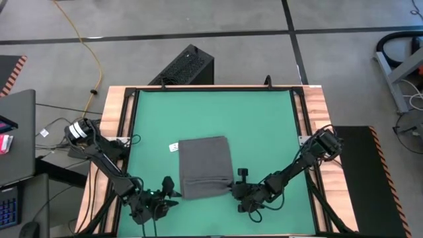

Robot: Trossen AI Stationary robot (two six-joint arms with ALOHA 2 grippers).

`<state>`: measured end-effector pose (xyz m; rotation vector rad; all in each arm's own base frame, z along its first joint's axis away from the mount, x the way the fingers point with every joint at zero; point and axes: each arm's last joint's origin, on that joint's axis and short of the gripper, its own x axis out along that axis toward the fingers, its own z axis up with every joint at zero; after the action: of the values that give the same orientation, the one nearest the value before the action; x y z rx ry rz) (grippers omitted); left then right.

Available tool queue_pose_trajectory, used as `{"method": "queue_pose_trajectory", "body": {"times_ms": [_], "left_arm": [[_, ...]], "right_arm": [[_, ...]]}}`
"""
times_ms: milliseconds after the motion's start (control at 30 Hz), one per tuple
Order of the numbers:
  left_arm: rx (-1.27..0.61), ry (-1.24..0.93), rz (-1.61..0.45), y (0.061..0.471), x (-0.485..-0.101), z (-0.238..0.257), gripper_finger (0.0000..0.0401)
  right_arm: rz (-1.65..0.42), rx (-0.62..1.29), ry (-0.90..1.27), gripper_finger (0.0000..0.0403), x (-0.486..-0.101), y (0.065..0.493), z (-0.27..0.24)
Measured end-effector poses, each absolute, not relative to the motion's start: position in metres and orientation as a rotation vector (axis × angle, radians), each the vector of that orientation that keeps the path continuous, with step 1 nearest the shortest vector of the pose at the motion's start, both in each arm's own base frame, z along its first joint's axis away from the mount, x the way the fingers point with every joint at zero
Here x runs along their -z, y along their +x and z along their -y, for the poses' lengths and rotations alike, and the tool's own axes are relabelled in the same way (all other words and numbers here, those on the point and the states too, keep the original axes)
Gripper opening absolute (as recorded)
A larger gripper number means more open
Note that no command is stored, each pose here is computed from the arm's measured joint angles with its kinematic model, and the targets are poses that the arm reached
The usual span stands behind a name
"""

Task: Roll towel
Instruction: Roll the gray towel

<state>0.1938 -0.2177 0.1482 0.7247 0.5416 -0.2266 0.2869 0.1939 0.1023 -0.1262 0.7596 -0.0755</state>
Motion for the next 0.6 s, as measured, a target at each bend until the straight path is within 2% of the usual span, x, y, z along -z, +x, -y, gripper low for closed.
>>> {"method": "queue_pose_trajectory", "body": {"times_ms": [267, 533, 600], "left_arm": [[0.211, 0.865, -0.522, 0.205, -0.121, 0.218, 0.0172], [0.155, 0.854, -0.519, 0.217, -0.113, 0.214, 0.0172], [0.191, 0.849, -0.545, 0.218, -0.111, 0.212, 0.0172]], "right_arm": [[-0.761, 0.073, -0.126, 0.0021, -0.102, 0.287, -0.194], [-0.765, 0.069, -0.125, 0.0022, -0.102, 0.287, -0.194], [-0.765, 0.068, -0.126, 0.0026, -0.102, 0.287, -0.194]]}}
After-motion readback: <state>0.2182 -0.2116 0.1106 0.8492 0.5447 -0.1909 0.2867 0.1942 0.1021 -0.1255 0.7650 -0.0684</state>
